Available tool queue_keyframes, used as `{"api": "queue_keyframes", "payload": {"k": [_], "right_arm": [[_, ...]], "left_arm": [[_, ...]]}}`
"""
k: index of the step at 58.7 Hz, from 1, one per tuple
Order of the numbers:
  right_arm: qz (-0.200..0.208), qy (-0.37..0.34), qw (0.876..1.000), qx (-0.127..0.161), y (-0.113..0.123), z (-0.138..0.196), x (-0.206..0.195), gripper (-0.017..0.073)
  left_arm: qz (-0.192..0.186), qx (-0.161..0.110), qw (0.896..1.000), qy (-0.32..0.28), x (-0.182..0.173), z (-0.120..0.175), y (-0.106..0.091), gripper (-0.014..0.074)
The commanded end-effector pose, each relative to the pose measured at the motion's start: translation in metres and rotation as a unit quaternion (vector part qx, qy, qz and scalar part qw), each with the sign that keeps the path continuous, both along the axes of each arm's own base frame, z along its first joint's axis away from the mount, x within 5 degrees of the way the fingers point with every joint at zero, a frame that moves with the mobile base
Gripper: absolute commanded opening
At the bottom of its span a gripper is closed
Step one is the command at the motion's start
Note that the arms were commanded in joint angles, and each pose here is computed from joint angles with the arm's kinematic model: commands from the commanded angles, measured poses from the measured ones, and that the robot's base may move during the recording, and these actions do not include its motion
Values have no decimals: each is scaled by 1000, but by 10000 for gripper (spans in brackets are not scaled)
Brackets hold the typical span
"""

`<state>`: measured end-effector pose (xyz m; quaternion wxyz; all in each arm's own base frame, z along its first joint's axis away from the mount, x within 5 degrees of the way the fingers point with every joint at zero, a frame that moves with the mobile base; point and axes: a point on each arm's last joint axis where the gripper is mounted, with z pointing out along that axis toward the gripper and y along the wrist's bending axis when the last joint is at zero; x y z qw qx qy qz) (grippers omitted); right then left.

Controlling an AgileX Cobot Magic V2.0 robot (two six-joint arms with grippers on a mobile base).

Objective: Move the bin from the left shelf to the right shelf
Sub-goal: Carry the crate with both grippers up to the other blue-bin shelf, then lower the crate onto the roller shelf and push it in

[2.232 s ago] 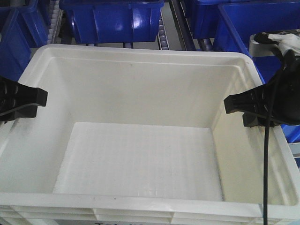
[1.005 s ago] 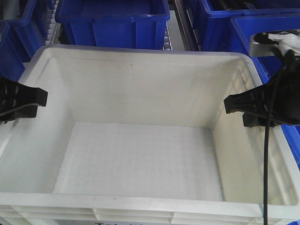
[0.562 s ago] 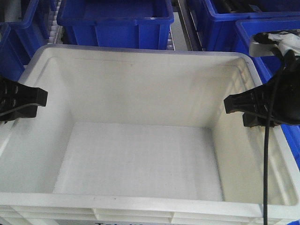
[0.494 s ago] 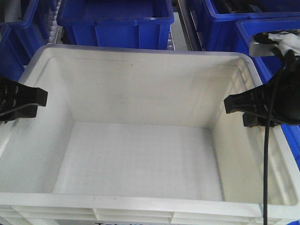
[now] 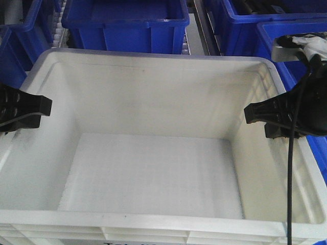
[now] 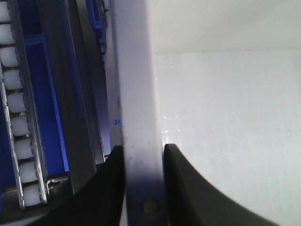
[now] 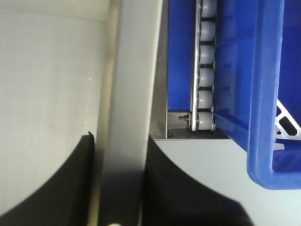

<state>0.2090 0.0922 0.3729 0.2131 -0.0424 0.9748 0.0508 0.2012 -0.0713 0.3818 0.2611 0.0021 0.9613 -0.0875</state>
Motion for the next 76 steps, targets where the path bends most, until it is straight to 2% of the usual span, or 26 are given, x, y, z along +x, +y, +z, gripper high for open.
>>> {"api": "queue_keyframes", "payload": {"k": [1,17,29,37,49,54,63,76], "right_arm": [[13,-59,998,-8,-6,20,-3,13],[11,-67,997,-22,-9,21,-2,13],[1,-103,993,-51,-14,24,4,13],[-22,-135,989,-48,-16,28,9,13],[-16,-197,979,-42,-13,34,21,13],[-13,-214,976,-34,-10,35,26,13],[-57,-210,976,-8,-5,27,38,13],[-112,-193,975,-19,-2,9,58,13]], "left_arm": [[-8,-11,996,-83,-1,23,1,-6],[-8,-17,995,-99,2,25,0,-6],[-9,-17,995,-102,3,24,0,-6],[-9,-18,994,-104,9,22,-3,-6],[-9,-21,994,-109,24,15,-8,-6],[7,-33,994,-105,31,11,-11,-6],[22,-42,994,-100,40,5,-14,-6],[22,-34,992,-118,50,2,-15,-6]]}}
